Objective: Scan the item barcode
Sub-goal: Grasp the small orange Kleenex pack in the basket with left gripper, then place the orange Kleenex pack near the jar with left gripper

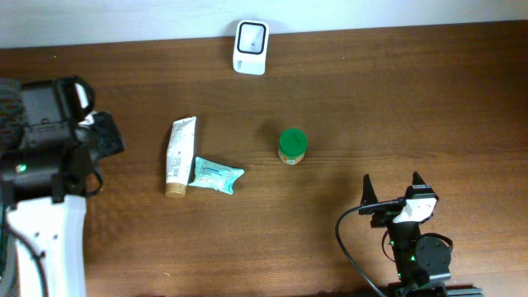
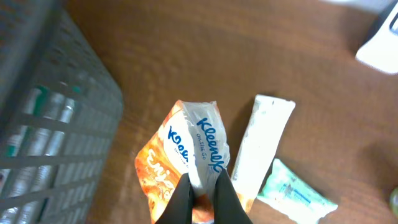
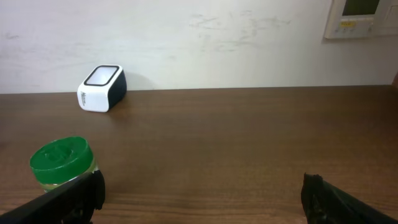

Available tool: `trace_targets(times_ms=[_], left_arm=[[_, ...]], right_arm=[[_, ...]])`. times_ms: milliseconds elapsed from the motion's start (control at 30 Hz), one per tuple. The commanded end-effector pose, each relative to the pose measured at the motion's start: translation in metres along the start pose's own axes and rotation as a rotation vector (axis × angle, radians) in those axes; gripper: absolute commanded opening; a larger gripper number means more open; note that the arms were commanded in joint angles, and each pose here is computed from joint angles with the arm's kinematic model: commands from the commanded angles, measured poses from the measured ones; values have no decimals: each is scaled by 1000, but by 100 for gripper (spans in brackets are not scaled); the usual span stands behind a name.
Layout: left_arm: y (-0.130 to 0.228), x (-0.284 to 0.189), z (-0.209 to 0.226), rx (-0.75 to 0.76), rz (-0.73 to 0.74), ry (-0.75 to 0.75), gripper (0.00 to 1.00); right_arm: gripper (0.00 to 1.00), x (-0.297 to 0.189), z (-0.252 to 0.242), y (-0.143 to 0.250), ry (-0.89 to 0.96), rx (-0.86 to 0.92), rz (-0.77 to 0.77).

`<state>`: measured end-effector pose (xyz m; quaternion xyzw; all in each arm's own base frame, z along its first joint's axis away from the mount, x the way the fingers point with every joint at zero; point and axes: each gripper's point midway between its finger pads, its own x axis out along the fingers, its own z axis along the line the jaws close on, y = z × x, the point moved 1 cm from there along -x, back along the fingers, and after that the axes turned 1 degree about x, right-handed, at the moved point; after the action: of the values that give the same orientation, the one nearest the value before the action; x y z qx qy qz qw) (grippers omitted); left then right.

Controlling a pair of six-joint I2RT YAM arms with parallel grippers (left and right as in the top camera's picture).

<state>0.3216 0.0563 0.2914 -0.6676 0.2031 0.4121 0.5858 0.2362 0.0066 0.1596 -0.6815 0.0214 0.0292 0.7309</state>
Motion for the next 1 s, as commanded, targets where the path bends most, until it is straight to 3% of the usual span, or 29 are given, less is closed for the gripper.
trace_targets(times_ms=[0,233,367,500,700,800,967], left_arm=[[38,53,-8,27,170,-12,0],[106,149,-12,6,399,-62,0],[106,174,-50,-38,408,102,0],[77,169,-106,235,234,202,0],[64,135,-197,756,-79,60,0],[61,126,-224,827,-170,48,0],[71,155,-232,958,-149,25,1]], right_arm=[[98,0,-4,2,20,3,4],[98,0,-4,2,20,3,4],[98,0,-4,2,20,3,4],[98,0,-4,2,20,3,4],[99,0,-4,2,20,3,4],[98,0,-4,2,20,3,4],[98,0,-4,2,20,3,4]])
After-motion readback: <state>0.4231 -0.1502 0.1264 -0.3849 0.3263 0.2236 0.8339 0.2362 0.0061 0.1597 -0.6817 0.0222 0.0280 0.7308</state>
